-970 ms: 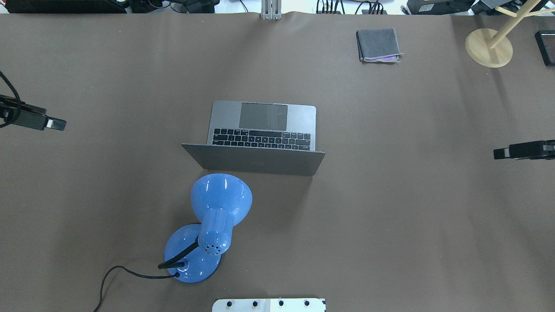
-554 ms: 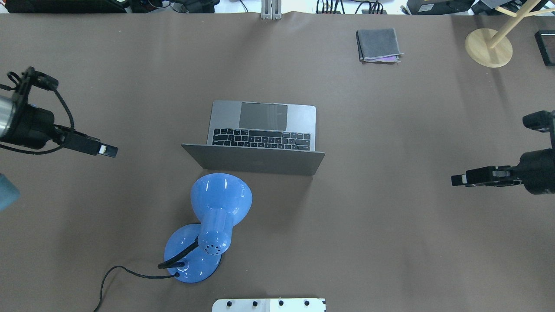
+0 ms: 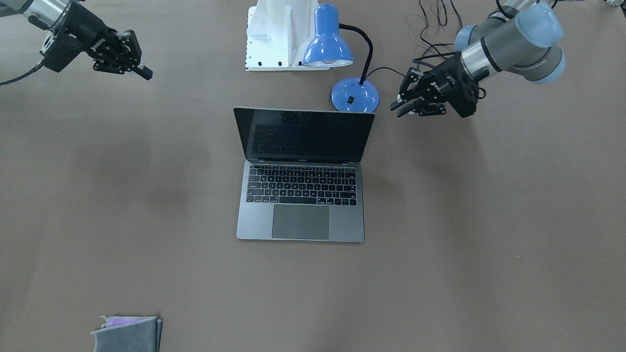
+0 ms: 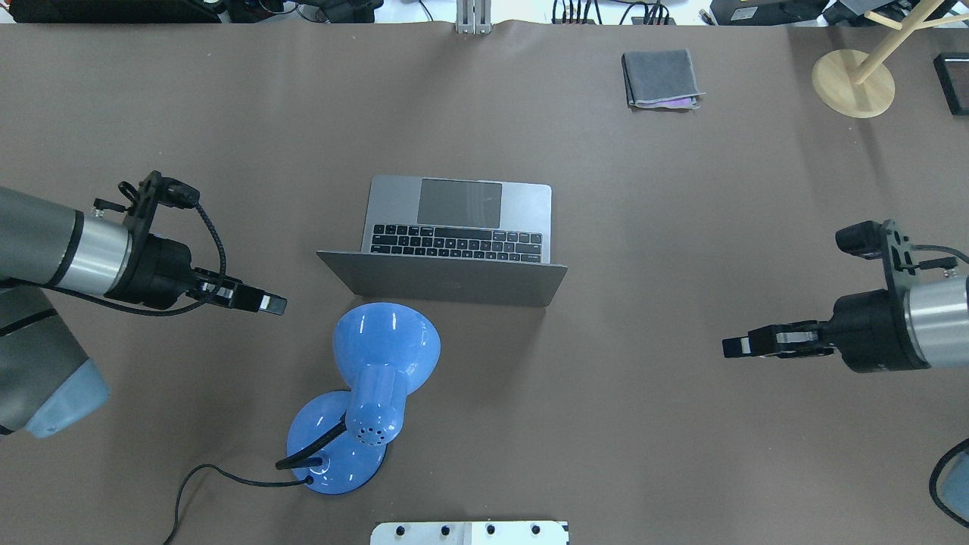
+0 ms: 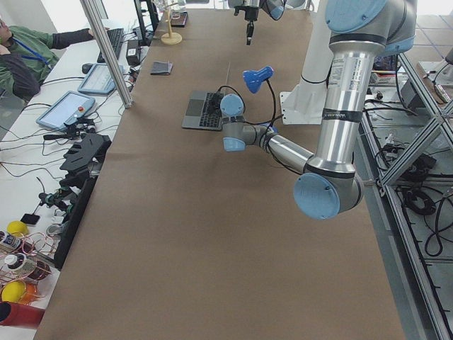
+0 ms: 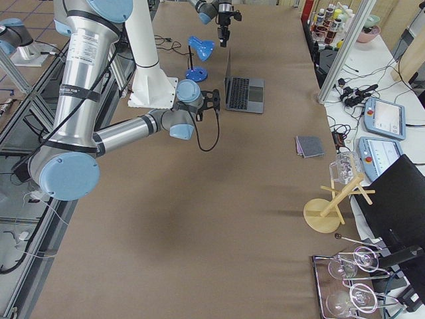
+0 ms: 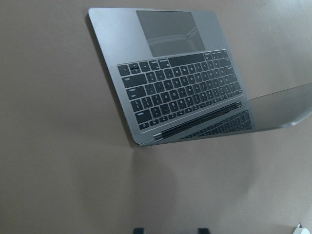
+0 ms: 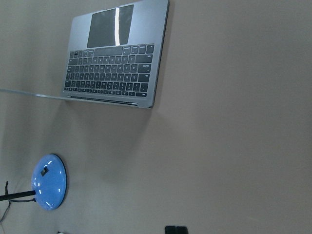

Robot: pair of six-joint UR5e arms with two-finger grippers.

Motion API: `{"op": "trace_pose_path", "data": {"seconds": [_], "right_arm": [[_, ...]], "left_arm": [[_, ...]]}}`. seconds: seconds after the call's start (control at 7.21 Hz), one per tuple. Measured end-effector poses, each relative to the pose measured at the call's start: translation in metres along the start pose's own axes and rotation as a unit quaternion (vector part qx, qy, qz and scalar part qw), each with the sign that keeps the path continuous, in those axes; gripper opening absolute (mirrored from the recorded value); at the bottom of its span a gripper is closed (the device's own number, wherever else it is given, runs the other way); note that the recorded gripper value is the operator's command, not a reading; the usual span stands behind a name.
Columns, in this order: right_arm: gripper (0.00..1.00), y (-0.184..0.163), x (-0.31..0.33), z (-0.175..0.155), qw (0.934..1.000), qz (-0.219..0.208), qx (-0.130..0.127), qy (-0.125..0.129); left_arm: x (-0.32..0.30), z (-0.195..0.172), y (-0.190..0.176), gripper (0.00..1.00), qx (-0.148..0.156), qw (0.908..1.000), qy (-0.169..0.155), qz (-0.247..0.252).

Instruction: Close laptop

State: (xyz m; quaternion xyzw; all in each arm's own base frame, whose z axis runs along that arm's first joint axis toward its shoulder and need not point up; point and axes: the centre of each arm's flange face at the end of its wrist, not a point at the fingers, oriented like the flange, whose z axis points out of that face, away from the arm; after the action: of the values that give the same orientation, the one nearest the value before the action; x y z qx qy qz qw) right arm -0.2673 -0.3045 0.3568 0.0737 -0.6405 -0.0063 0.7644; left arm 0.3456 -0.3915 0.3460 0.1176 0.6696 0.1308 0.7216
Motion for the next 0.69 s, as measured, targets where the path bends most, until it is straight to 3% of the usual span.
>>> {"op": "trace_pose_path", "data": {"seconds": [0.28, 0.69], "right_arm": [[0.0, -0.003, -0.042, 0.034, 0.9996, 0.006, 0.022, -0.015], [0.0, -0.025, -0.111, 0.081, 0.9981, 0.037, 0.046, 0.016]], "left_arm": [[0.023, 0.017, -0.002, 0.0, -0.007, 0.9996, 0.019, -0.017], [0.038, 0.025, -0.01, 0.0, -0.007, 0.9993, 0.03, -0.018]]}}
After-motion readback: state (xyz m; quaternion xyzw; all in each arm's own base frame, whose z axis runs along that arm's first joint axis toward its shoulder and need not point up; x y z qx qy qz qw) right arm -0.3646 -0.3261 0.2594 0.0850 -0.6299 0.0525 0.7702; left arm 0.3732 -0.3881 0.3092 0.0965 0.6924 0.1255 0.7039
